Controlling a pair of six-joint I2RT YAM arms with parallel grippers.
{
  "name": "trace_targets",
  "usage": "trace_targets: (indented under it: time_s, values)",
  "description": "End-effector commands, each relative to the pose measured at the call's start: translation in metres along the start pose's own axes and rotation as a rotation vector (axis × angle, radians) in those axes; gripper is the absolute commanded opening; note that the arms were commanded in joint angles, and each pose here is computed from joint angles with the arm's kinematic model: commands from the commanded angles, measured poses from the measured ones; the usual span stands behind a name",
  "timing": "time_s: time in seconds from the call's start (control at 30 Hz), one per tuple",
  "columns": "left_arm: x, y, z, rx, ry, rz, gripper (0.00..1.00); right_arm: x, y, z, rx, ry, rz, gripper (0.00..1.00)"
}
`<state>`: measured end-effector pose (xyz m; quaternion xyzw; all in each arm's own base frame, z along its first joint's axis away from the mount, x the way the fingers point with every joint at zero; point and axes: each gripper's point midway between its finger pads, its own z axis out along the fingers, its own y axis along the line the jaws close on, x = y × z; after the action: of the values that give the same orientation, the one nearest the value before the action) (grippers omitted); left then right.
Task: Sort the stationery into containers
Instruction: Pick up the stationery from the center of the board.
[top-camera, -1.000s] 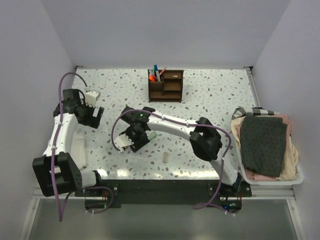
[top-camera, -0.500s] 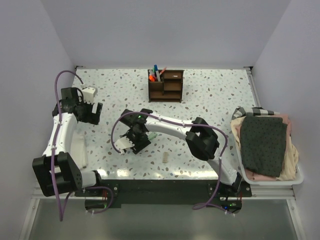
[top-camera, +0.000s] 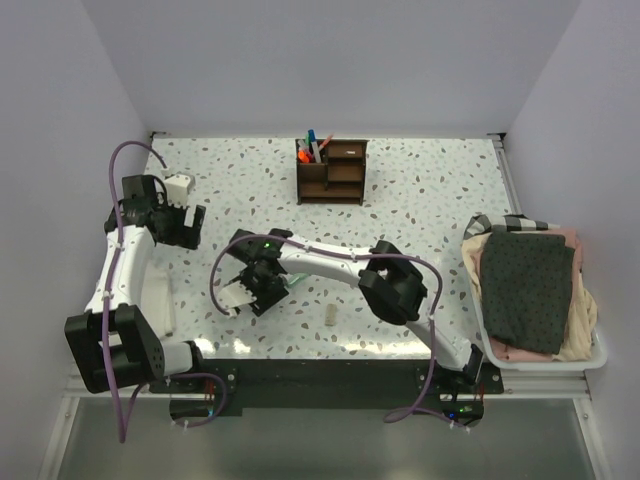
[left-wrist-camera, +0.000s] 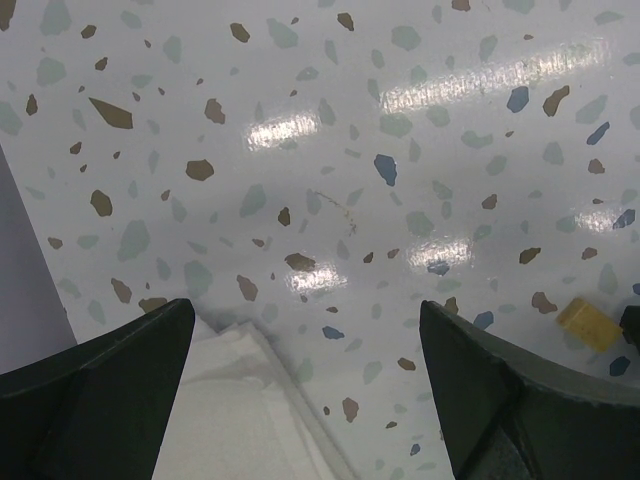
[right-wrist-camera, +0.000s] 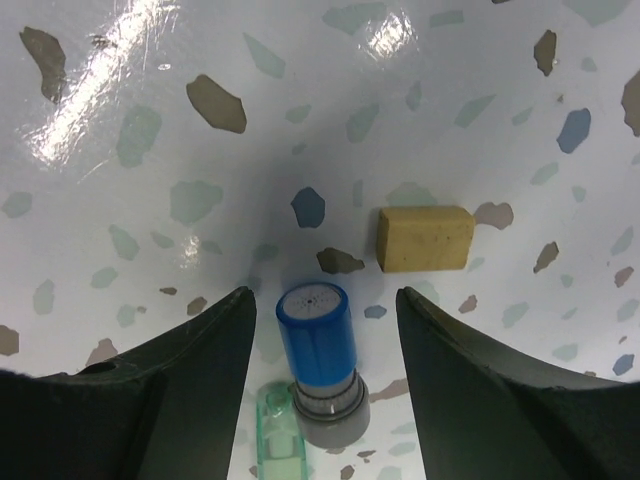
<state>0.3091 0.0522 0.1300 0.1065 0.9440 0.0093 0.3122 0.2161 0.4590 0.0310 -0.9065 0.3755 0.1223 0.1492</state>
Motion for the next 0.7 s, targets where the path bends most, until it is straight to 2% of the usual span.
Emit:
trace_targets:
  time_s: [0.0, 0.47, 0.67]
  values:
    - [-0.023, 0.000, -0.012, -0.010, -0.084, 0.009, 1.00, -0.008, -0.010, -0.001, 0.027, 0.004, 0.017, 0.61]
    - [-0.023, -0.007, -0.008, 0.004, -0.088, 0.023, 1.00, 0.010, 0.010, 0.000, -0.042, 0.088, 0.043, 0.49]
    - [-0.026, -0.010, -0.007, 0.016, -0.099, 0.017, 1.00, 0.007, 0.008, 0.001, -0.038, 0.079, 0.055, 0.36]
